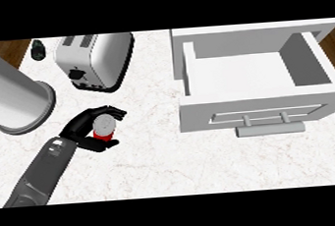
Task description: Pick up the can, place it into the drawer and close the drawer
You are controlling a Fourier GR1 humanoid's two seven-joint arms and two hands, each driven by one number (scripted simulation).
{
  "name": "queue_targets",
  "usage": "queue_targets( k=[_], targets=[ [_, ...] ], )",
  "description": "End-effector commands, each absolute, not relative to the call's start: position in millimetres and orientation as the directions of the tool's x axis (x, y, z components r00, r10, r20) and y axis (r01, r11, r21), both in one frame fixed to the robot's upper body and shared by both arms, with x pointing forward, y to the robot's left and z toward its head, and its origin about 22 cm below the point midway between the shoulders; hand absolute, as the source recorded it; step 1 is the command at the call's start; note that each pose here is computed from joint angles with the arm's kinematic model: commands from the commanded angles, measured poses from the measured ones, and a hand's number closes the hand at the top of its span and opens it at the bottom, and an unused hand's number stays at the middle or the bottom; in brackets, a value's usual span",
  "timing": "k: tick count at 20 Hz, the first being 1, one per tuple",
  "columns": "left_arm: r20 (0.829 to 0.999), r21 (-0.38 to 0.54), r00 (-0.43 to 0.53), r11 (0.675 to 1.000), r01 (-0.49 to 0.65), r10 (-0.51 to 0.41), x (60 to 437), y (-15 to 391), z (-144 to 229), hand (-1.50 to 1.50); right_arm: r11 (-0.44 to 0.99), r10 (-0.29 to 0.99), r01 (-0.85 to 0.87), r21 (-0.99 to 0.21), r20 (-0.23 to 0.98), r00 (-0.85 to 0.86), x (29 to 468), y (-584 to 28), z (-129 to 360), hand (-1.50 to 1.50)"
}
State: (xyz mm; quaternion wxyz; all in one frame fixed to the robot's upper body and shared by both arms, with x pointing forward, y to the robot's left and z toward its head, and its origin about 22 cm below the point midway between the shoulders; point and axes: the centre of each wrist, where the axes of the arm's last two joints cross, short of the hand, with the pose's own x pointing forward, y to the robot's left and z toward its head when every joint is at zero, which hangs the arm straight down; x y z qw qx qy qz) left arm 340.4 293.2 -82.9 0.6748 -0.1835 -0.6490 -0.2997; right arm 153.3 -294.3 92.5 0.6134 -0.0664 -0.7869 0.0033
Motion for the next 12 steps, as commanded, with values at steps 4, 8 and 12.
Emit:
queue_targets(
  k=[4,8,12],
  targets=[
    [1.000,-0.018,0.014,0.691,0.723,0.012,348,265,-83,1.50,0.992,0.093,0.104,-0.070,0.967,-0.237,145,-310,91,-1.50],
    [1.000,-0.021,0.001,0.775,0.631,0.027,334,286,-89,1.50,0.989,0.106,0.122,-0.080,0.967,-0.230,135,-299,96,-1.50],
    [1.000,-0.028,0.015,0.995,0.095,0.027,306,320,-108,1.50,0.984,0.117,0.156,-0.083,0.967,-0.226,139,-300,97,-1.50]
  ],
)
